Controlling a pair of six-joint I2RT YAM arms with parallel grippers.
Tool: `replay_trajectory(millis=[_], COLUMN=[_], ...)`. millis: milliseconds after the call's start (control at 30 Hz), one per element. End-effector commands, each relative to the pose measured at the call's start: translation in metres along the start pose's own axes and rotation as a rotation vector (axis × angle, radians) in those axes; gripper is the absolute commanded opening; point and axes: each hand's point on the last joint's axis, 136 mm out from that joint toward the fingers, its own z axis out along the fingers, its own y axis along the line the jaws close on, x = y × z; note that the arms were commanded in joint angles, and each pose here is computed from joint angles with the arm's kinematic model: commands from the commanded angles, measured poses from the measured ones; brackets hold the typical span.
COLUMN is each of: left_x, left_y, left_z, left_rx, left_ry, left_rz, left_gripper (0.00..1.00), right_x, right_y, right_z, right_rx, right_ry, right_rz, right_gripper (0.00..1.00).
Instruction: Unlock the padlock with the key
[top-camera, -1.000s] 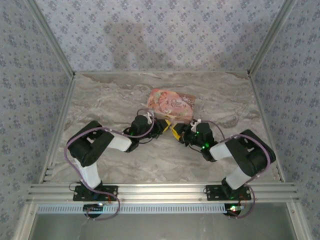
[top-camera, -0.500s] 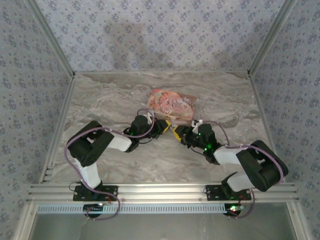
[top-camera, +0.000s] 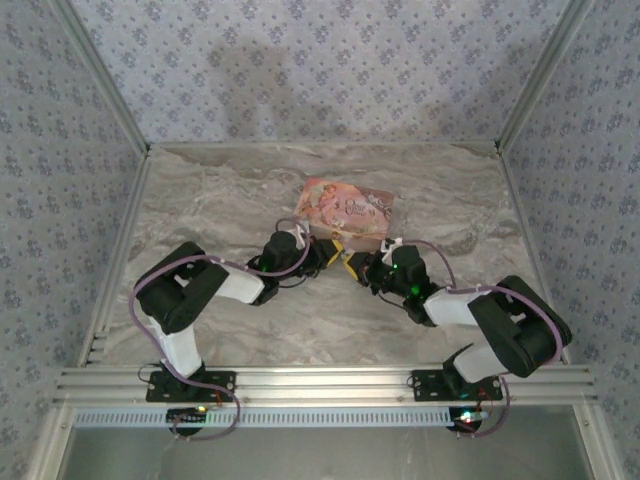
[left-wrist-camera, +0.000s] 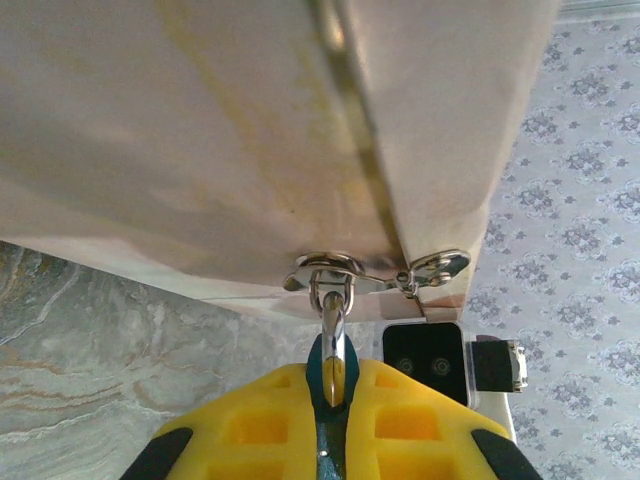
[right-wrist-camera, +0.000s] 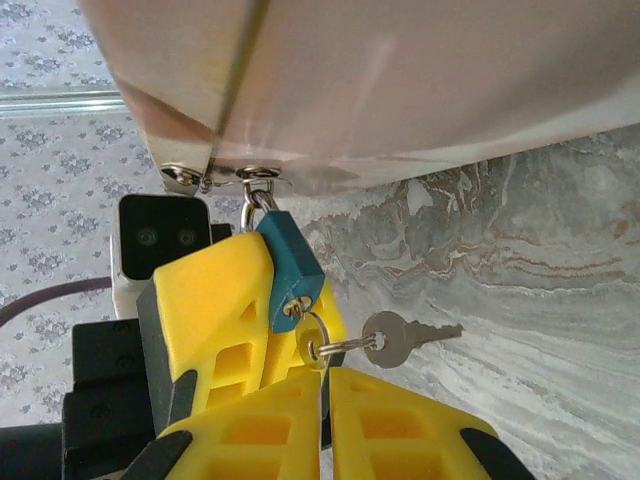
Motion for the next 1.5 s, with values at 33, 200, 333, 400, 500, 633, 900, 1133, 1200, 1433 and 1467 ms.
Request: replay_trajectory(millis=[33,200,333,400,500,633,900,1133,1200,1433,1467], left_x=[0.014,0.023,0.03,0.033,0.034,0.031,0.007,-0.001,-0.002,-0.001,-0.001], left_y=[-0.036,-0.037,-0.035,-0.035,-0.033,-0.033,-0.026,-0.028,-0.03,-0.031,-0.031], left_z=[0.0,0.003,0.003,0.003,0.001,0.002,0.002,0.0,-0.001,-0.001,-0.001], left_rx=[0.12,0.123,0.123,0.123,0.118,0.111,0.081,0.075,0.078,0.079,0.079], left_ry=[0.046,0.072,0.09,0.098,0.097,0.086,0.011,-0.005,-0.006,0.002,0.005], left_rz=[0.038,0.04,0.032,0.032,0.031,0.034,0.026,0.026,0.027,0.023,0.021], left_gripper=[0.0,0.0,0.0,0.0,0.0,0.0,0.0,0.0,0.0,0.0,0.0], right_x=[-0.01,-0.014,-0.015,-0.018,-0.019,-0.017,0.0,0.015,0.015,0.001,0.0], right_y=[0.004,0.012,0.018,0.018,0.015,0.007,-0.019,-0.041,-0.041,-0.022,-0.016], right_z=[0.007,0.013,0.016,0.016,0.015,0.015,0.003,-0.03,-0.043,-0.082,-0.083], right_rx=[0.003,-0.019,-0.024,-0.024,-0.014,0.014,0.085,0.228,0.277,0.449,0.455], right_ry=[-0.033,-0.026,-0.02,-0.023,-0.015,0.008,0.093,0.14,0.141,0.11,0.107], right_rz=[-0.016,-0.016,-0.026,-0.024,-0.022,-0.024,-0.057,-0.189,-0.26,-0.572,-0.613], right_gripper=[0.1,0.08,0.08,0.07,0.07,0.08,0.17,0.28,0.33,0.45,0.46])
